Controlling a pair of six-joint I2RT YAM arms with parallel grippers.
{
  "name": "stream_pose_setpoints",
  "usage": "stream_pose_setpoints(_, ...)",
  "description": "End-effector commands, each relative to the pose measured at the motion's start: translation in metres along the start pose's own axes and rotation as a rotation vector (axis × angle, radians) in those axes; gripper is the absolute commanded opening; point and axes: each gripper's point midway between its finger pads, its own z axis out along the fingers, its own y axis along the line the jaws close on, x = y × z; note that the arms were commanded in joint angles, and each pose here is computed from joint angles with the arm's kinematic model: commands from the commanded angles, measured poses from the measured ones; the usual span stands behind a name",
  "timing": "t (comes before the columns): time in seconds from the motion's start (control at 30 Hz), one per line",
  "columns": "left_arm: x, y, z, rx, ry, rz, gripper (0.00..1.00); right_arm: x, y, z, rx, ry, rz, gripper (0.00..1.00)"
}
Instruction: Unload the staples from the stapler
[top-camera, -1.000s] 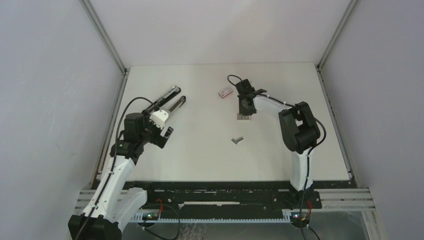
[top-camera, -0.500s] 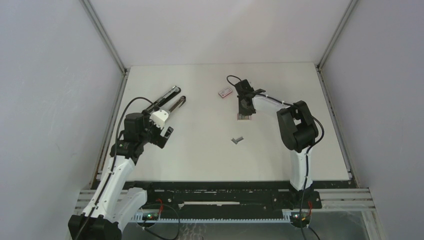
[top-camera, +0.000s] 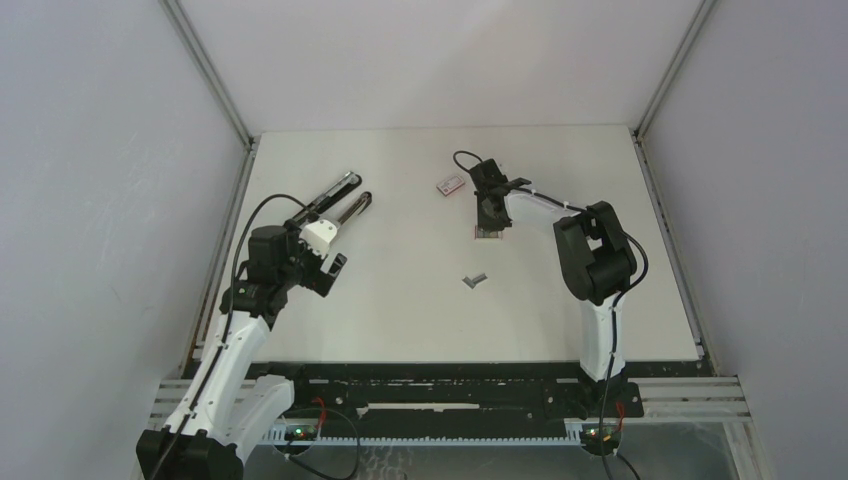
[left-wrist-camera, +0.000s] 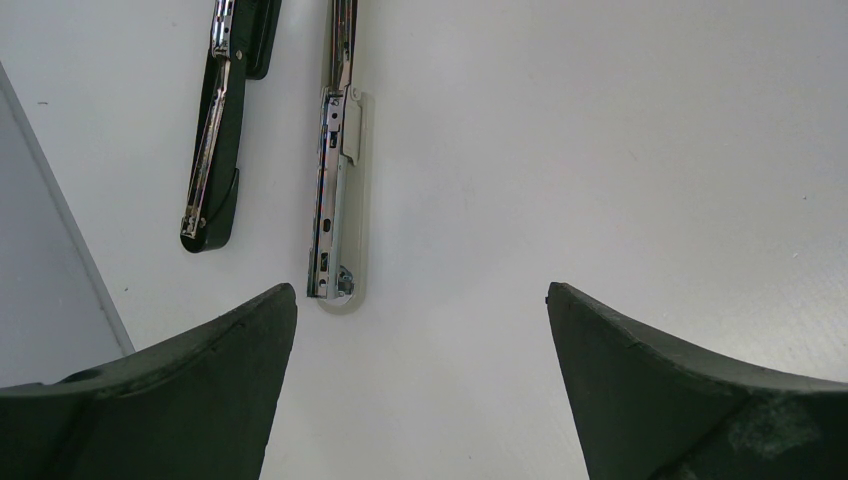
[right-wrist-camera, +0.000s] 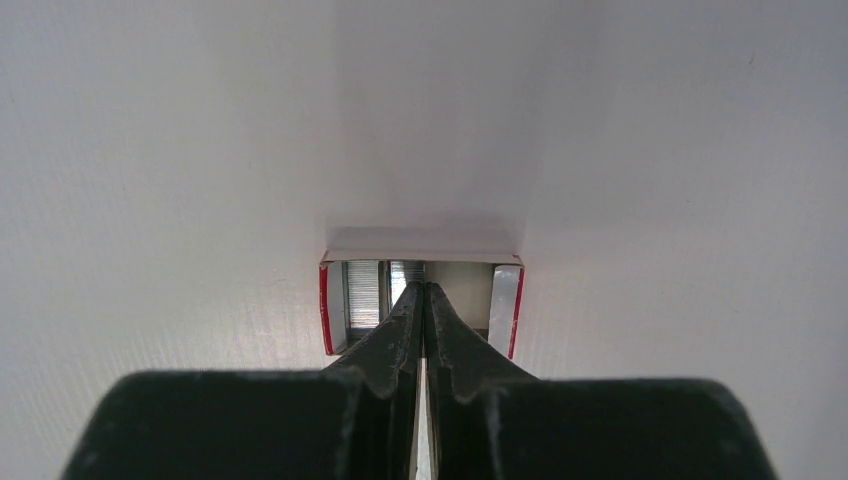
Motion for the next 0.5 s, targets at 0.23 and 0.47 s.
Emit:
stream_pose_setpoints(0.23, 0.0015, 0.0016, 0.0036, -0.01, -0.016, 0.018, 1.0, -0.0238, 0.0123, -0.0112, -0.028, -0.065, -0.018, 0.06)
stream_pose_setpoints(0.47, 0.0014, 0.002, 0.0036, -0.011, -0.017, 0.019, 1.0, -0.0287, 0.014, -0.0168, -0.04, -0.075, -0.018, 0.08)
